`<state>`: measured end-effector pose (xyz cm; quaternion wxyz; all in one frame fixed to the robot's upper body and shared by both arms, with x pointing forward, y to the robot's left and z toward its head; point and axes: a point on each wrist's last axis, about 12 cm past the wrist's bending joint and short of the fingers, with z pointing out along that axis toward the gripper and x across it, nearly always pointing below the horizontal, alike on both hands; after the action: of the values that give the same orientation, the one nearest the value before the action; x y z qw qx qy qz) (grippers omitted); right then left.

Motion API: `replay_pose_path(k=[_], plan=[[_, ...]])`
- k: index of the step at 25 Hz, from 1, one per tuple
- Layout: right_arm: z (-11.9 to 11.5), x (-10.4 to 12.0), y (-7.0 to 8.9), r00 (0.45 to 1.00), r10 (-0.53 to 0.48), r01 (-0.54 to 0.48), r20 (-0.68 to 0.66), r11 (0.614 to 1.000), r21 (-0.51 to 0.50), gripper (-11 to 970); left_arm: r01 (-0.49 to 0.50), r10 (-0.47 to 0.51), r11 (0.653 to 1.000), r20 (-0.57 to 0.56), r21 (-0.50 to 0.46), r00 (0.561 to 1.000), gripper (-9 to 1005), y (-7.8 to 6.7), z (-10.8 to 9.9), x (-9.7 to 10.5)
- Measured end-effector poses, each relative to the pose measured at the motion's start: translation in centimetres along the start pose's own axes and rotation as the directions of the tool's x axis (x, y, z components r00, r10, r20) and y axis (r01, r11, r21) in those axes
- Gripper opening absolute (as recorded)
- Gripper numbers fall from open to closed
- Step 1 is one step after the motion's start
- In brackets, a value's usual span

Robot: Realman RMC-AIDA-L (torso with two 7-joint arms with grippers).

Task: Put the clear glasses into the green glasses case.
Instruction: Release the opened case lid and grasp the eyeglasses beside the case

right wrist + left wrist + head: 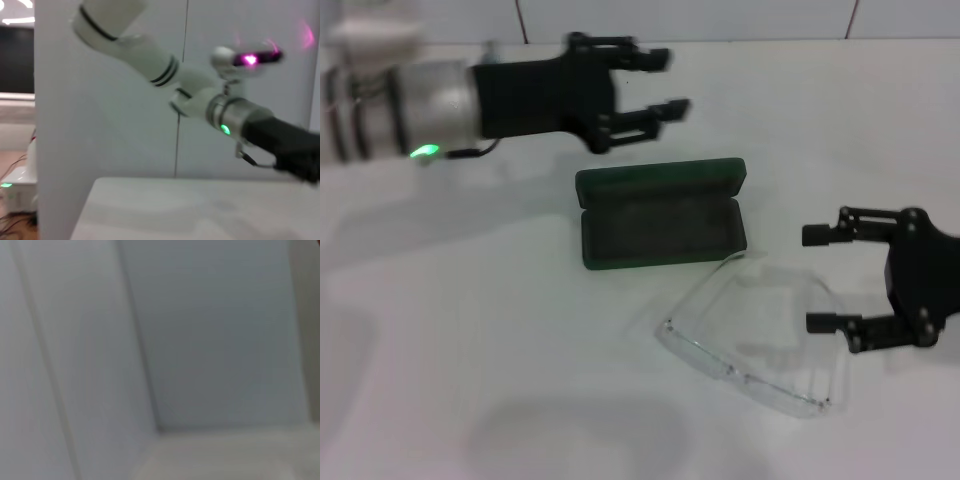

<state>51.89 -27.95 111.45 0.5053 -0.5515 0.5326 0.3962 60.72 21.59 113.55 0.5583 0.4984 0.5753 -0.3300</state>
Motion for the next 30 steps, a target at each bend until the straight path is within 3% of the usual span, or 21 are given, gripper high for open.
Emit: replay_pose_path(k=[2,5,10,16,21,30], plan=[[0.1,-1.4,-0.8,0.997,0.049,-0.051,-0.061,0.998,-0.032,786,0.035,-0.026,0.996,0.094,-0.088,0.995,558,-1.2,-2.0,1.2],[0.7,-3.5,-1.9,0.967,0.152,-0.166,-0.203,0.985,-0.055,786,0.086,-0.046,0.976,0.194,-0.202,0.980,558,-3.5,-4.5,3.3],[3.9,-7.3,-3.6,0.853,0.265,-0.316,-0.449,0.948,-0.041,784,0.119,-0.048,0.942,0.223,-0.313,0.974,557,-5.9,-7.2,5.5],[8.7,-8.6,-4.1,0.690,0.275,-0.382,-0.670,0.924,-0.014,783,0.129,-0.062,0.935,0.207,-0.330,0.976,557,-6.4,-8.0,6.1],[11.7,-8.3,-3.3,0.629,0.225,-0.369,-0.744,0.929,-0.031,782,0.123,-0.060,0.937,0.197,-0.327,0.979,557,-6.2,-8.1,6.0],[14.1,-6.8,-2.6,0.541,0.197,-0.329,-0.818,0.944,0.010,778,0.117,-0.060,0.941,0.186,-0.318,0.981,556,-6.1,-8.2,6.1]])
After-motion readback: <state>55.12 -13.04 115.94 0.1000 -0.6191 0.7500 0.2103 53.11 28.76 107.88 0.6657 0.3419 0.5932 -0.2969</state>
